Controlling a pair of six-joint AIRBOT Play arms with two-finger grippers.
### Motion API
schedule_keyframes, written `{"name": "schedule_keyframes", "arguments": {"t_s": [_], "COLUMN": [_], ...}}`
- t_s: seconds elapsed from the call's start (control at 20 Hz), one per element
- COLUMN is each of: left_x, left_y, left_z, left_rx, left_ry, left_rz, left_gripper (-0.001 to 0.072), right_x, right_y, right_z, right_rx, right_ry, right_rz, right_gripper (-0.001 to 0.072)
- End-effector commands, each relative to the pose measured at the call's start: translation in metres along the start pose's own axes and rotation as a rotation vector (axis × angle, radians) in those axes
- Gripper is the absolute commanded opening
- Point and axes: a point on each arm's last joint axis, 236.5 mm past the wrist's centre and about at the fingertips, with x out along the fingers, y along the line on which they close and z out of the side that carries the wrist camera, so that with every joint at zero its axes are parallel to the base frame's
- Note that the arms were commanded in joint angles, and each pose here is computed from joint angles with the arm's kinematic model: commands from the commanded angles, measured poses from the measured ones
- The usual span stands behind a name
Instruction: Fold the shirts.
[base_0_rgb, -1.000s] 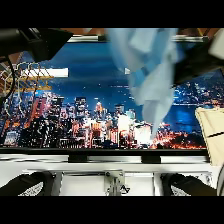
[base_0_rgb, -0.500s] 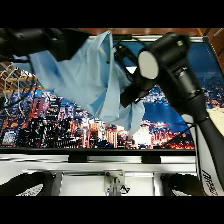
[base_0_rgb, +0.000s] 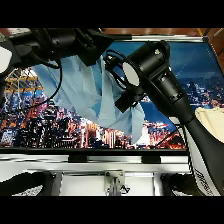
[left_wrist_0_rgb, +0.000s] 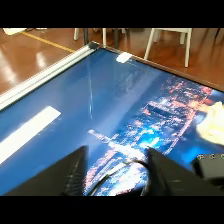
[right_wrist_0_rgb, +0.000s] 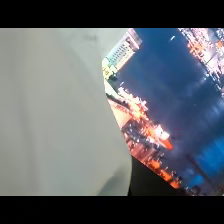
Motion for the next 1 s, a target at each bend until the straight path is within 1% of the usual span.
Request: {"name": "schedule_keyframes", "arguments": {"t_s": [0.0,0.05,0.1,0.15,0.2,0.25,0.3,0.35,0.7,0.8,0.95], "left_x": [0.014,0.013,0.010,0.005,-0.002,-0.010,-0.019,-0.027,-0.055,-0.063,-0.080], "left_y": [0.005,0.009,0.014,0.020,0.026,0.034,0.040,0.045,0.051,0.047,0.036], "left_z": [-0.014,-0.014,-0.011,-0.006,-0.001,0.004,0.011,0.016,0.037,0.042,0.046], "left_rx": [-0.007,-0.007,-0.007,-0.003,-0.001,0.002,0.005,0.009,0.030,0.038,0.052], "left_ry": [0.025,0.024,0.014,0.001,-0.012,-0.022,-0.035,-0.046,-0.086,-0.092,-0.080], "left_rz": [0.001,0.010,0.025,0.042,0.060,0.081,0.100,0.116,0.154,0.154,0.135], "left_gripper": [0.0049,0.0049,0.0048,0.0048,0.0047,0.0047,0.0047,0.0047,0.0046,0.0047,0.0045], "right_x": [-0.001,-0.003,-0.005,-0.009,-0.014,-0.022,-0.030,-0.038,-0.084,-0.104,-0.142], "right_y": [0.000,-0.001,-0.003,-0.006,-0.012,-0.017,-0.021,-0.024,-0.032,-0.030,-0.041], "right_z": [-0.003,-0.003,-0.003,-0.002,0.000,0.002,0.004,0.005,-0.005,0.013,0.046], "right_rx": [-0.003,-0.002,0.004,0.015,0.023,0.030,0.036,0.042,0.060,0.143,0.275], "right_ry": [0.010,0.006,-0.002,-0.020,-0.045,-0.081,-0.115,-0.146,-0.286,-0.435,-0.692], "right_rz": [-0.004,-0.005,-0.013,-0.022,-0.042,-0.060,-0.073,-0.081,-0.080,0.026,0.286], "right_gripper": [0.0075,0.0079,0.0123,0.0246,0.0306,0.0313,0.0461,0.0560,0.0573,0.0571,0.0569]}}
